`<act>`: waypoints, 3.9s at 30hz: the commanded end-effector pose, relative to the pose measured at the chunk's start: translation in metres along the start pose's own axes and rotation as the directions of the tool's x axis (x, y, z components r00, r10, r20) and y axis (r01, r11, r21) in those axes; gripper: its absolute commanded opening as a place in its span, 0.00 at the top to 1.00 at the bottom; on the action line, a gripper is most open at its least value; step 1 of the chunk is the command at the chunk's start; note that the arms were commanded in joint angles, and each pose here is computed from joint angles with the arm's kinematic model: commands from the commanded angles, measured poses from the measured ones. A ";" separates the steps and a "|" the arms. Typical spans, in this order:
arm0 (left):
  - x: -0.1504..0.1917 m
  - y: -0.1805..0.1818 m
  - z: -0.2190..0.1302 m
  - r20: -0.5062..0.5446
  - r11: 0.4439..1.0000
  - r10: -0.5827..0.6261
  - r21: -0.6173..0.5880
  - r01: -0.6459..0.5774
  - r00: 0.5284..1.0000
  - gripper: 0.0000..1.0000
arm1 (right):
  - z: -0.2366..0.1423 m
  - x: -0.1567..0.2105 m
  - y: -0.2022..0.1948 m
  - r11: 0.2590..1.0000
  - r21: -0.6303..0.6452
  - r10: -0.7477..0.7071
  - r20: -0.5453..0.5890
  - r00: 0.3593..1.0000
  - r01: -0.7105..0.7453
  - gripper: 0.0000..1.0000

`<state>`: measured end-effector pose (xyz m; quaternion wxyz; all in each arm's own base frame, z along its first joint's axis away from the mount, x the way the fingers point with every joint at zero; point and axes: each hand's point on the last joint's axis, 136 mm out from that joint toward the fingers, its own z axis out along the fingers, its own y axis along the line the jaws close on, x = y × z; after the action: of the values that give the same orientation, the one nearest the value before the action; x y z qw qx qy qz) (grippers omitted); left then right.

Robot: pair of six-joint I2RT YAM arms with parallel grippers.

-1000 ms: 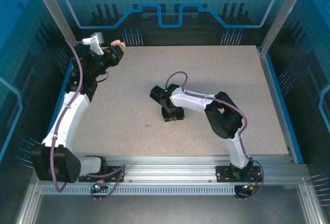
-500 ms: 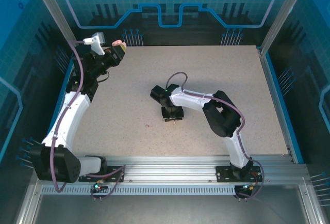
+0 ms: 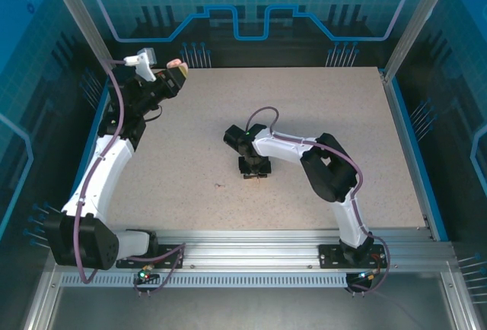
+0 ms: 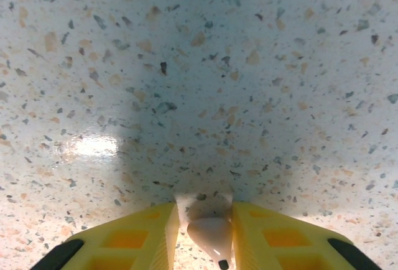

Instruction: Insert the wireless bluetooth earbuds into the charging case

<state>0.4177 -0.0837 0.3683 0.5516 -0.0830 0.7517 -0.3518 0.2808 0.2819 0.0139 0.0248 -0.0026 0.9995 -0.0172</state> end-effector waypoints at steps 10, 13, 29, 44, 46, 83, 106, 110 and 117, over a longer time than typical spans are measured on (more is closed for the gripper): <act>-0.002 -0.020 -0.003 0.005 0.998 0.046 0.039 -0.046 0.999 1.00 | 0.014 0.003 -0.020 1.000 0.010 0.012 -0.029 0.999 -0.012 0.80; 0.000 -0.022 -0.002 0.002 0.998 0.055 0.039 -0.055 0.998 1.00 | 0.013 0.004 -0.020 1.000 0.002 0.008 -0.025 1.000 -0.008 0.81; 0.029 -0.041 -0.003 -0.008 0.985 0.108 0.135 -0.106 0.994 1.00 | -0.060 -0.017 -0.025 0.994 -0.108 0.006 0.201 0.980 0.016 0.84; 0.098 -0.084 -0.014 0.169 0.843 0.424 0.286 -0.456 0.890 1.00 | -0.216 -0.048 -0.065 0.957 -0.281 0.094 0.532 0.841 0.070 0.83; 0.111 -0.088 -0.012 0.185 0.815 0.459 0.300 -0.495 0.869 1.00 | -0.234 -0.051 -0.071 0.951 -0.301 0.112 0.562 0.820 0.076 0.83; 0.169 -0.144 0.032 0.297 0.627 0.652 0.306 -0.717 0.697 1.00 | -0.376 -0.063 -0.019 0.714 -0.478 0.188 0.834 0.518 0.511 0.83; 0.163 -0.148 0.028 0.294 0.632 0.647 0.308 -0.711 0.703 1.00 | -0.338 -0.059 -0.013 0.718 -0.489 0.151 0.804 0.574 0.496 0.85; 0.162 -0.149 0.027 0.295 0.631 0.647 0.310 -0.711 0.703 1.00 | -0.335 -0.061 -0.014 0.726 -0.481 0.147 0.807 0.572 0.492 0.85; 0.164 -0.149 0.024 0.291 0.631 0.645 0.319 -0.707 0.707 1.00 | -0.331 -0.067 -0.014 0.740 -0.474 0.148 0.807 0.572 0.477 0.85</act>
<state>0.3447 -0.2884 0.2989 0.6782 0.3028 0.6213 -0.2496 0.3304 0.2768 0.3417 0.4532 -0.1152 0.8205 0.3289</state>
